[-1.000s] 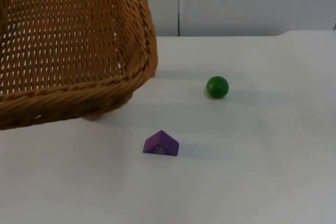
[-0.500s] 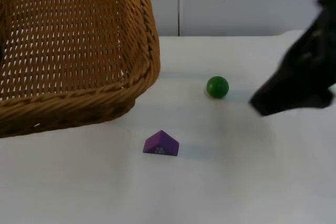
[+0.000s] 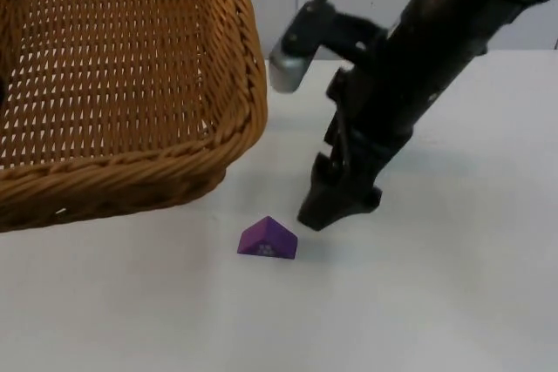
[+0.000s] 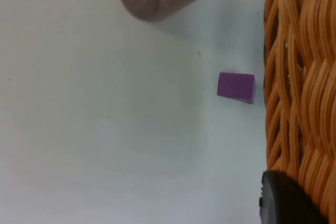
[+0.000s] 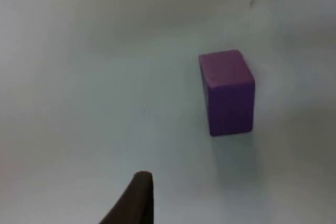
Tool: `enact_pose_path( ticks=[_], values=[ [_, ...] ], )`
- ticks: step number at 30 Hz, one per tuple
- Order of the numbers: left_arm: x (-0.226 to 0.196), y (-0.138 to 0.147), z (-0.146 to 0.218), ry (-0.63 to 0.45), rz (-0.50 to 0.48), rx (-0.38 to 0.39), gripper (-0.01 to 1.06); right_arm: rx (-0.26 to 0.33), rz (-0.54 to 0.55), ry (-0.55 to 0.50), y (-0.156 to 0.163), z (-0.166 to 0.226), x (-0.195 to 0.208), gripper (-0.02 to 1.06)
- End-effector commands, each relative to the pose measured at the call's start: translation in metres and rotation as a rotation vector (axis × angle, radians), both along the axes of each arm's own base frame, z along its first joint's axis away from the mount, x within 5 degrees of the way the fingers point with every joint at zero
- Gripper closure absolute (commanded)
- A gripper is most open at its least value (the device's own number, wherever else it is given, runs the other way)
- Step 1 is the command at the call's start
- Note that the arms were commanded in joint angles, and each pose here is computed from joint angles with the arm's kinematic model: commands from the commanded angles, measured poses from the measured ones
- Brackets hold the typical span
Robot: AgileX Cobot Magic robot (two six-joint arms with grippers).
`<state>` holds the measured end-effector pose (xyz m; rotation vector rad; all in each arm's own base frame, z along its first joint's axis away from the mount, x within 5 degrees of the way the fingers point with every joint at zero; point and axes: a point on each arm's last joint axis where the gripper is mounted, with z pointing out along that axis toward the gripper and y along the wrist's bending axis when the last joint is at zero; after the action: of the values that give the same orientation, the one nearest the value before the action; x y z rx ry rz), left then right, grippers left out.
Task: Pick up the basket with the left hand and place the triangular block into the basket with the right hand.
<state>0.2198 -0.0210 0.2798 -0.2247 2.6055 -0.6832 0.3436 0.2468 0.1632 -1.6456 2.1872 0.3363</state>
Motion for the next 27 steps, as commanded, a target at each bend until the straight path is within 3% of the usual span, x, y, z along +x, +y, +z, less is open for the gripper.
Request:
enact_pose_path(
  ticks=[1,6,10,22,27],
  values=[
    [0.0,-0.002,0.005,-0.029,0.016,-0.034,1.05,-0.012,0.069,0.014,0.012,-0.014,0.001,0.0],
    [0.0,-0.003,0.005,-0.025,0.014,-0.036,1.05,-0.025,0.128,0.024,0.037,-0.032,-0.003,0.0],
    [0.0,-0.003,0.005,-0.023,0.009,-0.036,1.05,-0.028,0.109,0.051,0.052,-0.047,0.0,0.0],
    [0.0,-0.003,0.005,-0.027,0.006,-0.034,1.05,-0.051,0.108,0.054,0.062,-0.064,0.015,0.01],
    [0.0,-0.003,0.005,-0.027,0.007,-0.036,1.05,-0.093,0.115,0.097,0.059,-0.077,0.012,0.1]
  ],
)
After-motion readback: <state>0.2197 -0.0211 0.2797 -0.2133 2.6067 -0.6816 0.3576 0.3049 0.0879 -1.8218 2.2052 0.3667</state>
